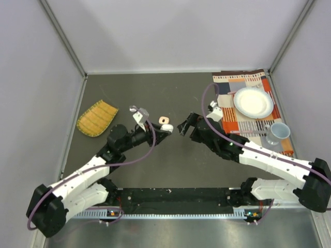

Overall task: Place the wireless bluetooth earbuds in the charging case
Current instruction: Place the charging case with the earbuds at the center of the board.

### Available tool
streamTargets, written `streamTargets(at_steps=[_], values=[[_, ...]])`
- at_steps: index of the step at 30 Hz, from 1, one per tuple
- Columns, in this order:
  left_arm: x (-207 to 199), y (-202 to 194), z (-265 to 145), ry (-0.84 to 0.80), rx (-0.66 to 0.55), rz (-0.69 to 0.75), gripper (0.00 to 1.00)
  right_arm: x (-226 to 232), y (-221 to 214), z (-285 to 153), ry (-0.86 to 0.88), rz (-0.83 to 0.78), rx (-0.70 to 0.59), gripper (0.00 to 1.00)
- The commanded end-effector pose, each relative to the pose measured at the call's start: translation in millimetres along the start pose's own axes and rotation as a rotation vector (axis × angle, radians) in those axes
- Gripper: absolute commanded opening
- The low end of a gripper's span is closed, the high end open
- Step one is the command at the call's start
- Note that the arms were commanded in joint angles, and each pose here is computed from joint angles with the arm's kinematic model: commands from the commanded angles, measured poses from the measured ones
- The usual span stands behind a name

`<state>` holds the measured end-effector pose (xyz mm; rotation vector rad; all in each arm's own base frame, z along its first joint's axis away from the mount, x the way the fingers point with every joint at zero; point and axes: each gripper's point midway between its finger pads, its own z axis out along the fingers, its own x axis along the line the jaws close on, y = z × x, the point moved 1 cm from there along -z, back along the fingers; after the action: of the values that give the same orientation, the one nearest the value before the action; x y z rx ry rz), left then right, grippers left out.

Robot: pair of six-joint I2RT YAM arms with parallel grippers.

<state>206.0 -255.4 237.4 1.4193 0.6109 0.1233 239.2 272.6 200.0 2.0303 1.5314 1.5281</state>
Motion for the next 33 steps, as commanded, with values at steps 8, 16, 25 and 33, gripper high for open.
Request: streamTargets(at_steps=[8,16,25,33], values=[[38.2,-40.7,40.9,0.206,0.167,-0.501,0.00,-45.4,27.4,-20.0,-0.148,0.117,-0.152,0.99],[56.7,-75.7,62.6,0.242,0.217,-0.690,0.00,-42.9,17.2,-16.3,-0.137,0.105,-0.093,0.99],[89.8,-107.1,71.2,0.391,0.225,-0.815,0.00,-43.2,14.5,-14.9,-0.130,0.093,-0.067,0.99],[107.1,-132.3,74.4,0.444,0.270,-0.898,0.03,-47.6,11.1,-14.4,-0.139,0.100,-0.062,0.99]])
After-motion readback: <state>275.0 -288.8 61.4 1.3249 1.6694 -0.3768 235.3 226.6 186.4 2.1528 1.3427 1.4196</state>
